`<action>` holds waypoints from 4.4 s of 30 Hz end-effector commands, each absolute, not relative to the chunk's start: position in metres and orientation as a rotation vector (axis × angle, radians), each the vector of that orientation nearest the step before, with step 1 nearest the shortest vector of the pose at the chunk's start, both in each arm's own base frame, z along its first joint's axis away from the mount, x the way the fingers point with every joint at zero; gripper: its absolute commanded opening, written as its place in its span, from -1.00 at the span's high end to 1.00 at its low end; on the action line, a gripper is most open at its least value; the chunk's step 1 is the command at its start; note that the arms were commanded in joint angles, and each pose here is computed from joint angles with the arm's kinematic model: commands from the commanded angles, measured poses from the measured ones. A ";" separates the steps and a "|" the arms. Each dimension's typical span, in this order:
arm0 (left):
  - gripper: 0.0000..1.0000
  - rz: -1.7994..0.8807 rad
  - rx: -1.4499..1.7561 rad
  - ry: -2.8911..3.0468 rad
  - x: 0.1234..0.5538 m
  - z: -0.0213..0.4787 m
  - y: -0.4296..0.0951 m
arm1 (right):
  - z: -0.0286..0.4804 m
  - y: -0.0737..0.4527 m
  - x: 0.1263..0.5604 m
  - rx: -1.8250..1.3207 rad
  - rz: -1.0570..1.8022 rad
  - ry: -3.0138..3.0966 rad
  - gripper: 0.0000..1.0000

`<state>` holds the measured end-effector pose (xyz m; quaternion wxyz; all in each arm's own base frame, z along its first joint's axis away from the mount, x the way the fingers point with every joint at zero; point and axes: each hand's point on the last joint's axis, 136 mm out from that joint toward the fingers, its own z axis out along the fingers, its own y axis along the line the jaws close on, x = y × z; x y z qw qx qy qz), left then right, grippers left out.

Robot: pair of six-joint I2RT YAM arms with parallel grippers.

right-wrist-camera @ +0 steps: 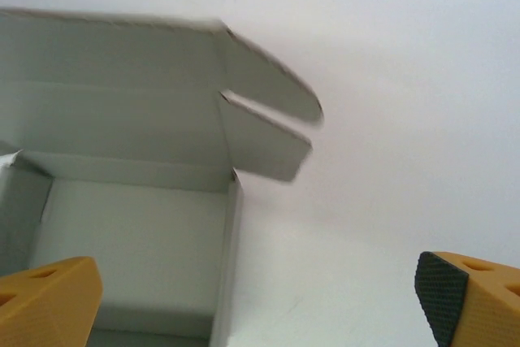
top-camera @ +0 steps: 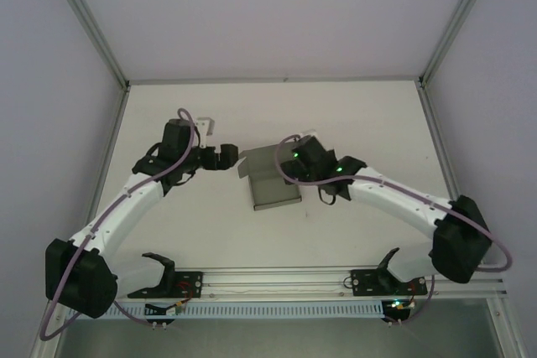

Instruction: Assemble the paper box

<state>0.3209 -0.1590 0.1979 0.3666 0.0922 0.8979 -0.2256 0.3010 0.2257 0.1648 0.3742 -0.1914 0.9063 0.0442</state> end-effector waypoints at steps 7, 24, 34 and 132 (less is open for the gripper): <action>-0.86 -0.494 0.721 2.413 0.308 0.166 -0.208 | 0.170 0.253 0.319 -1.318 0.275 2.084 -0.94; 0.56 -0.271 0.754 2.528 0.327 0.133 -0.209 | 0.116 0.239 0.350 -1.376 0.158 2.272 0.30; 1.00 -0.168 0.691 2.507 0.336 0.147 -0.206 | 0.127 0.244 0.352 -1.289 0.209 2.266 0.73; -0.58 -0.829 -0.400 2.629 0.346 0.078 -0.227 | 0.074 0.262 0.305 -0.242 0.062 2.237 0.61</action>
